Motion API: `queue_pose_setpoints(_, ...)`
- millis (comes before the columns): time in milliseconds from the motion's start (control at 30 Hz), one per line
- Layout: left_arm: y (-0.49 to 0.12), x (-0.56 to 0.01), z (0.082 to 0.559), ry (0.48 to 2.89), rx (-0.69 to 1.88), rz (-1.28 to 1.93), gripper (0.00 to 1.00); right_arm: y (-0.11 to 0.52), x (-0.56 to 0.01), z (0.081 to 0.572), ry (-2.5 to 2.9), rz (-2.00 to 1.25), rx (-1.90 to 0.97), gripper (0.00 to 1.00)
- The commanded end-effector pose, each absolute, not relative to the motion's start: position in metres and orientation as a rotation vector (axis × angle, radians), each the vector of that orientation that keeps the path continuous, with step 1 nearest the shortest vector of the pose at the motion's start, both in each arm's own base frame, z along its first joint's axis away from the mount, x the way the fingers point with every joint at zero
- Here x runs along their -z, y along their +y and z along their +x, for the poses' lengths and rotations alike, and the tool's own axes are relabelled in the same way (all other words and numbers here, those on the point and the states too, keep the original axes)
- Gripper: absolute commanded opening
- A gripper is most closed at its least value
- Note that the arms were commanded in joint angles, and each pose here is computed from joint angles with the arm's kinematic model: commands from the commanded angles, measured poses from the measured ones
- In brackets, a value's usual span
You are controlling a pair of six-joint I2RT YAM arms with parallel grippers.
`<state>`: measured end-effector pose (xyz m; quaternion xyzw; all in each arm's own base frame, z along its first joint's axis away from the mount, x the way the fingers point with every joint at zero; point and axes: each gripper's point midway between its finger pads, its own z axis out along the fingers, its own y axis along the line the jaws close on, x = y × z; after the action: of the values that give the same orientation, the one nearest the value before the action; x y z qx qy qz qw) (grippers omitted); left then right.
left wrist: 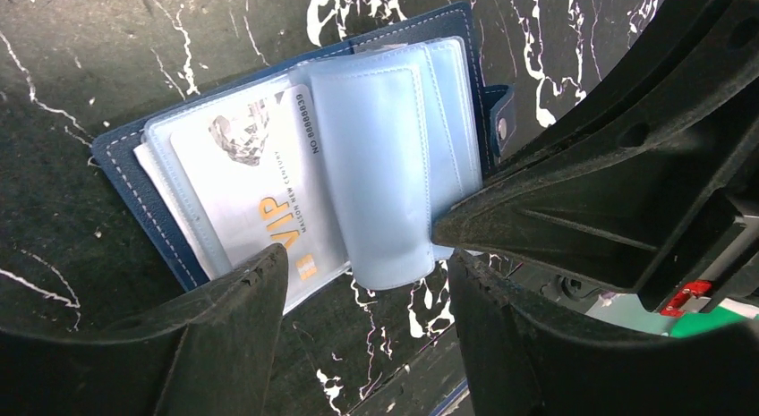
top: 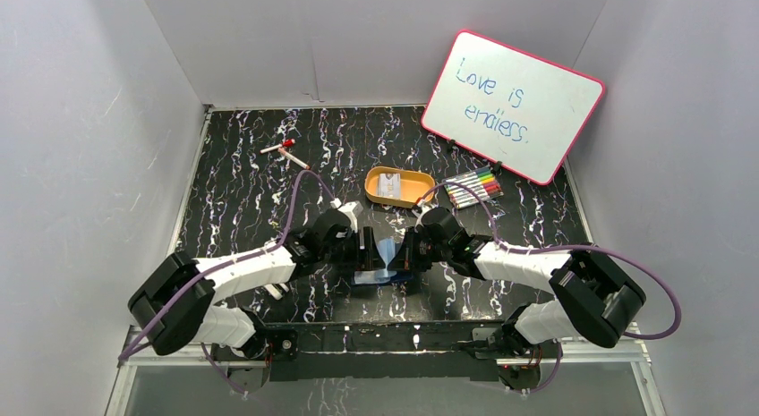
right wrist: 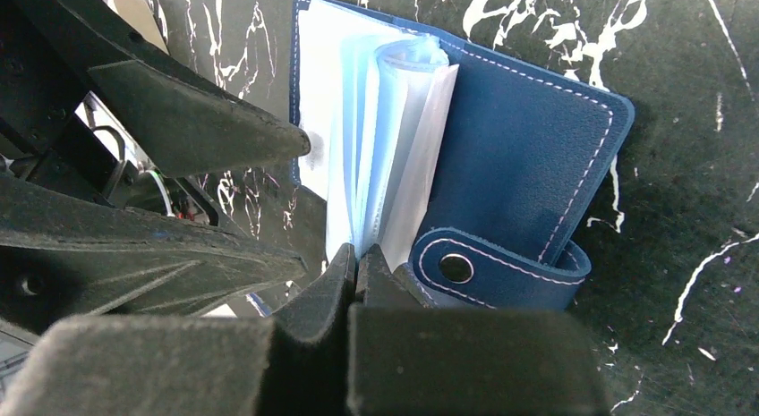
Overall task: Put the credit cards into the card holder
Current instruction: Adjust the card slot at the card holder.
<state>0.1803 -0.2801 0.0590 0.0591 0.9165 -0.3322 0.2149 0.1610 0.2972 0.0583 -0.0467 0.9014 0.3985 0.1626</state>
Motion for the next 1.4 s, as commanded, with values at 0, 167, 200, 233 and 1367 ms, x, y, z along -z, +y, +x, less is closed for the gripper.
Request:
queue_pose_setpoints(0,-0.293,-0.073,0.187,2.491,0.954,0.213,0.62,0.309,-0.075,0.169,2.52,-0.16,-1.175,0.0)
queue_pose_setpoints(167,-0.29,-0.053,0.186,2.547,0.901,0.195,0.53,0.309,-0.075,0.168,2.52,-0.164,-1.174,0.0)
queue_pose_setpoints(200,-0.289,-0.049,0.186,2.555,0.896,0.19,0.5,0.309,-0.075,0.168,2.519,-0.168,-1.174,0.0)
queue_pose_setpoints(233,-0.289,-0.047,0.186,2.559,0.894,0.186,0.46,0.309,-0.075,0.168,2.52,-0.169,-1.173,0.0)
queue_pose_setpoints(1367,-0.293,-0.055,0.176,2.446,1.085,0.12,0.0,0.318,-0.134,0.169,2.32,-0.315,-1.206,0.51)
